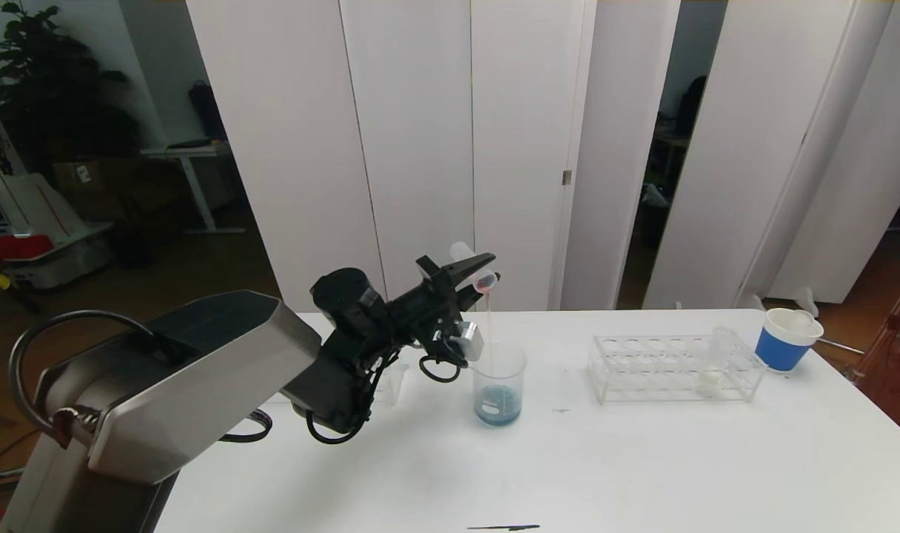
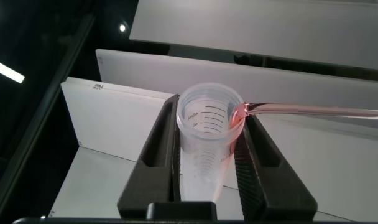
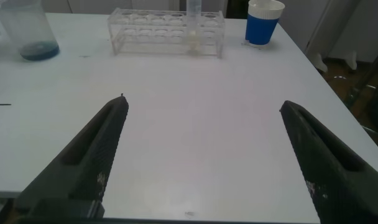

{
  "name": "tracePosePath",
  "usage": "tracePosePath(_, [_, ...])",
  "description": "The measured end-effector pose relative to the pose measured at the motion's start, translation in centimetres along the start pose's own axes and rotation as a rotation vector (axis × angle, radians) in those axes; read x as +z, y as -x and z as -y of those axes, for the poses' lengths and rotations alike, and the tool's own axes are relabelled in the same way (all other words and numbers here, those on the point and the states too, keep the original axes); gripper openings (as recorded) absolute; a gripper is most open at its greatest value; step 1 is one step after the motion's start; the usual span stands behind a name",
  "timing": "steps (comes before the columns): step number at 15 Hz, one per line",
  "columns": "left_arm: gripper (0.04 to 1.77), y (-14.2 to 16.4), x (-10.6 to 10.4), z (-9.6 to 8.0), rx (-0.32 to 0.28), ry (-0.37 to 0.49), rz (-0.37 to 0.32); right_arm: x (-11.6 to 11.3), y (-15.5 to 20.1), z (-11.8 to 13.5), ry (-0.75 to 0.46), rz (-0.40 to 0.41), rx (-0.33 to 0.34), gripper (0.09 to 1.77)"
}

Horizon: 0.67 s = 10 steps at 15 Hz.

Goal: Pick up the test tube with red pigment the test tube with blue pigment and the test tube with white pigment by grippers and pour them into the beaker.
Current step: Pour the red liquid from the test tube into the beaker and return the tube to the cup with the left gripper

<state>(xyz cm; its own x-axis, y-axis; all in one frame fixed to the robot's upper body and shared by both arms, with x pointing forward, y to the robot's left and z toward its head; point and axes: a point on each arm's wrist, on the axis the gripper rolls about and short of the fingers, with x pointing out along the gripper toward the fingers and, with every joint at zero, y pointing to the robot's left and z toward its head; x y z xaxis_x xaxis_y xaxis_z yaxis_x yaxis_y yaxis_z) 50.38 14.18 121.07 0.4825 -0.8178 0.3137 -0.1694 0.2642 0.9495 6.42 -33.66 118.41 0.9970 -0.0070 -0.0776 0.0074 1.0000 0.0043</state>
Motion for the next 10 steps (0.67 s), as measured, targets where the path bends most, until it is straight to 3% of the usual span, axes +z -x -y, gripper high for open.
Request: tracePosePath(10, [0.58, 0.02, -0.01, 0.01, 0.0, -0.002, -0.006, 0.0, 0.0, 0.0, 0.0, 0.0, 0.0, 1.75])
